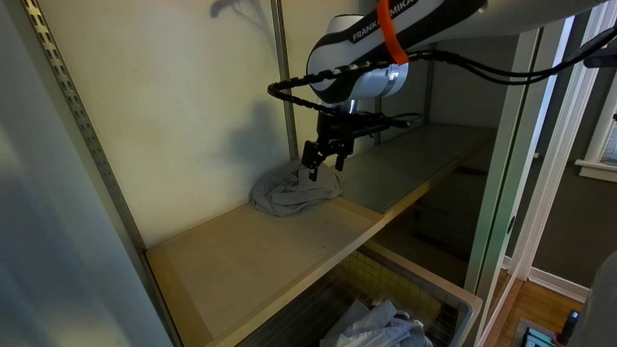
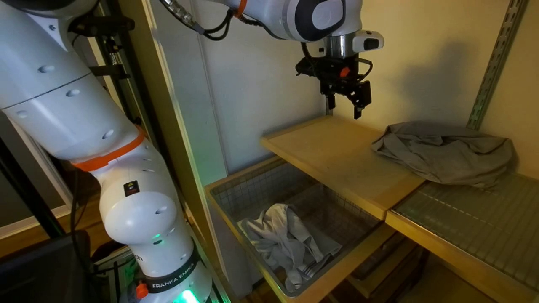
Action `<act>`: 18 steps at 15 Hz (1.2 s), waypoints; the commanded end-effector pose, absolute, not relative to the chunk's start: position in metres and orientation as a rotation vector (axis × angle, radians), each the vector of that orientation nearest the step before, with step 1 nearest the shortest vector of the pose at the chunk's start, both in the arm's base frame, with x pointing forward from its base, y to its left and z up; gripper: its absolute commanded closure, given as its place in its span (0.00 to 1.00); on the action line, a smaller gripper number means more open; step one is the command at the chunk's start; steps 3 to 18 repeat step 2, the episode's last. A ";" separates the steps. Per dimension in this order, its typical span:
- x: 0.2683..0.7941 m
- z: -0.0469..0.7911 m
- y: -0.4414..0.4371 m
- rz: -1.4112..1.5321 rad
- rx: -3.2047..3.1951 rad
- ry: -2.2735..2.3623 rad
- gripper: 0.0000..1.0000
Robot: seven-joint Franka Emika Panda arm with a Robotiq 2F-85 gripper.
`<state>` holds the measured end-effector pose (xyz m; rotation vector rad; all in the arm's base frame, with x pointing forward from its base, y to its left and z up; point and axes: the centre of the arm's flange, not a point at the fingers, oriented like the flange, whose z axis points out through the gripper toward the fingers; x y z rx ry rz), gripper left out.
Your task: Fold the towel and put it in the open drawer
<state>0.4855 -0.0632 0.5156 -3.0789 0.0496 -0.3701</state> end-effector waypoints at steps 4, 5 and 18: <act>0.487 0.518 -0.063 -0.377 -3.079 0.048 0.00; 0.487 0.518 -0.063 -0.377 -3.079 0.048 0.00; 0.487 0.518 -0.063 -0.377 -3.079 0.048 0.00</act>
